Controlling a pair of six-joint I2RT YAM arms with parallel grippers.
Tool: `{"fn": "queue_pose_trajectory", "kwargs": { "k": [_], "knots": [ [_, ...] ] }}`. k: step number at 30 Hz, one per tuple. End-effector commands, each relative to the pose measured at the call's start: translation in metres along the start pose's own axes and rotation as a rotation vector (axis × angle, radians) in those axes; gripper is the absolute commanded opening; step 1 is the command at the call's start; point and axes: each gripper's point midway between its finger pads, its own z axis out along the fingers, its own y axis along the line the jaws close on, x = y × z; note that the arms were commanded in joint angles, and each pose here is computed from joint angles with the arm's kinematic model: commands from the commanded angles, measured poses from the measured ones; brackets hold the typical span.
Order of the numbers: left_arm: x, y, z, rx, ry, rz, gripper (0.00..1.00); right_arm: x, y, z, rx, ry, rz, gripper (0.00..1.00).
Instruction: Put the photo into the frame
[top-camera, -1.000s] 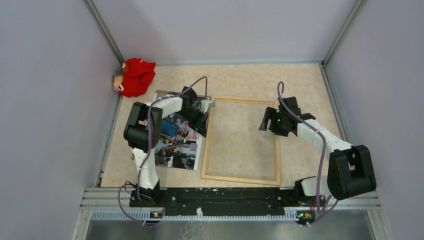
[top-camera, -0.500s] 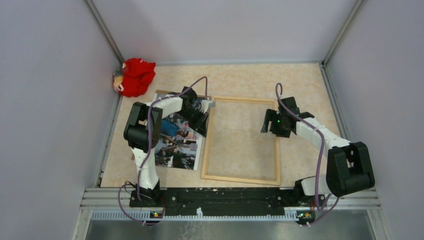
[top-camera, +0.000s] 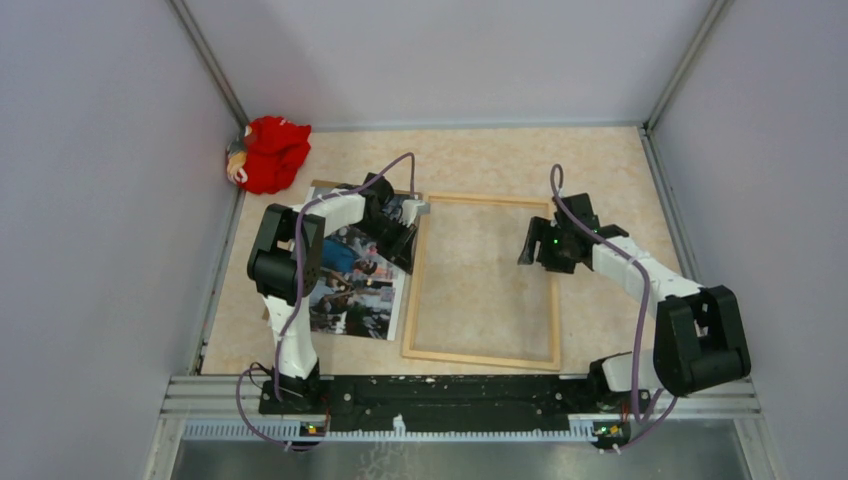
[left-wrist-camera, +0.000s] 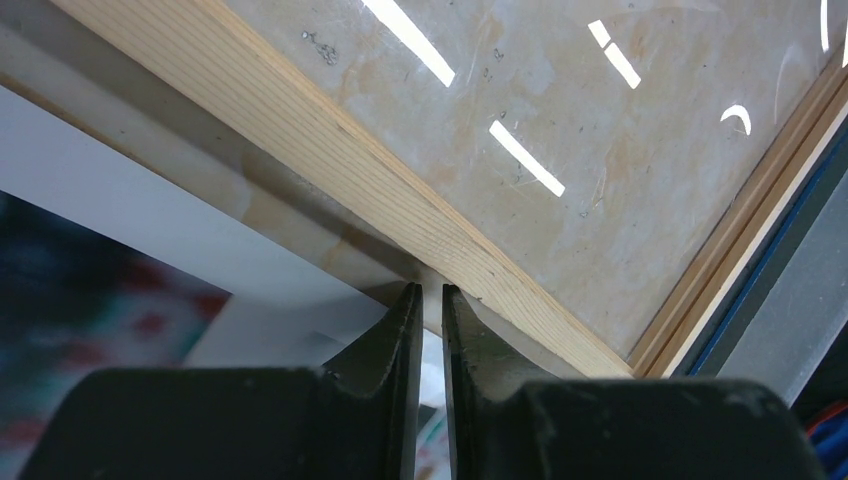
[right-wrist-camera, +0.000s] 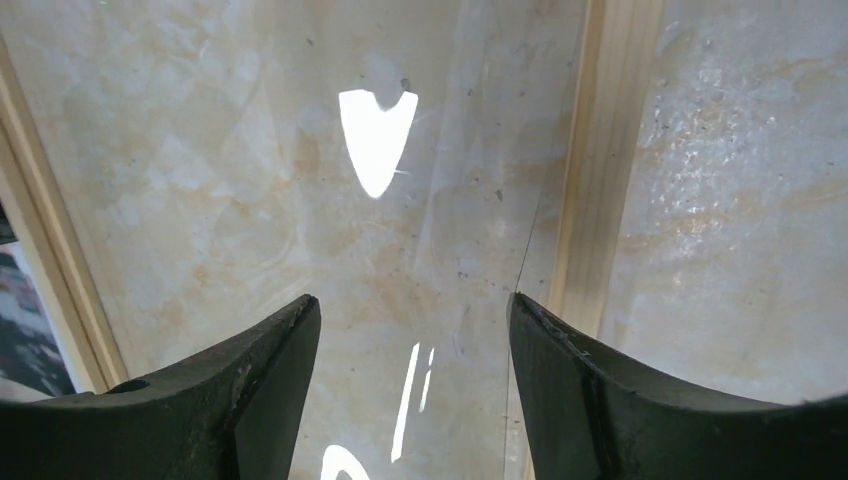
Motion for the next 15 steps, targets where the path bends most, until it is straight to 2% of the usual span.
{"fn": "queue_pose_trajectory", "kwargs": {
  "k": [1, 5, 10, 15],
  "knots": [
    [-0.003, 0.000, 0.003, -0.002, -0.002, 0.021, 0.20, -0.022, 0.051, -0.024, -0.231, -0.094, -0.002, 0.66],
    [-0.003, 0.000, 0.003, -0.003, 0.000, 0.021, 0.20, -0.034, 0.070, -0.050, -0.321, -0.156, 0.002, 0.58],
    [-0.003, 0.000, 0.003, -0.004, 0.000, 0.021, 0.20, -0.036, 0.090, -0.067, -0.449, -0.155, 0.016, 0.36],
    [-0.002, 0.000, 0.002, -0.008, 0.003, 0.022, 0.19, -0.039, 0.102, -0.074, -0.545, -0.156, 0.041, 0.20]
  ]
}}
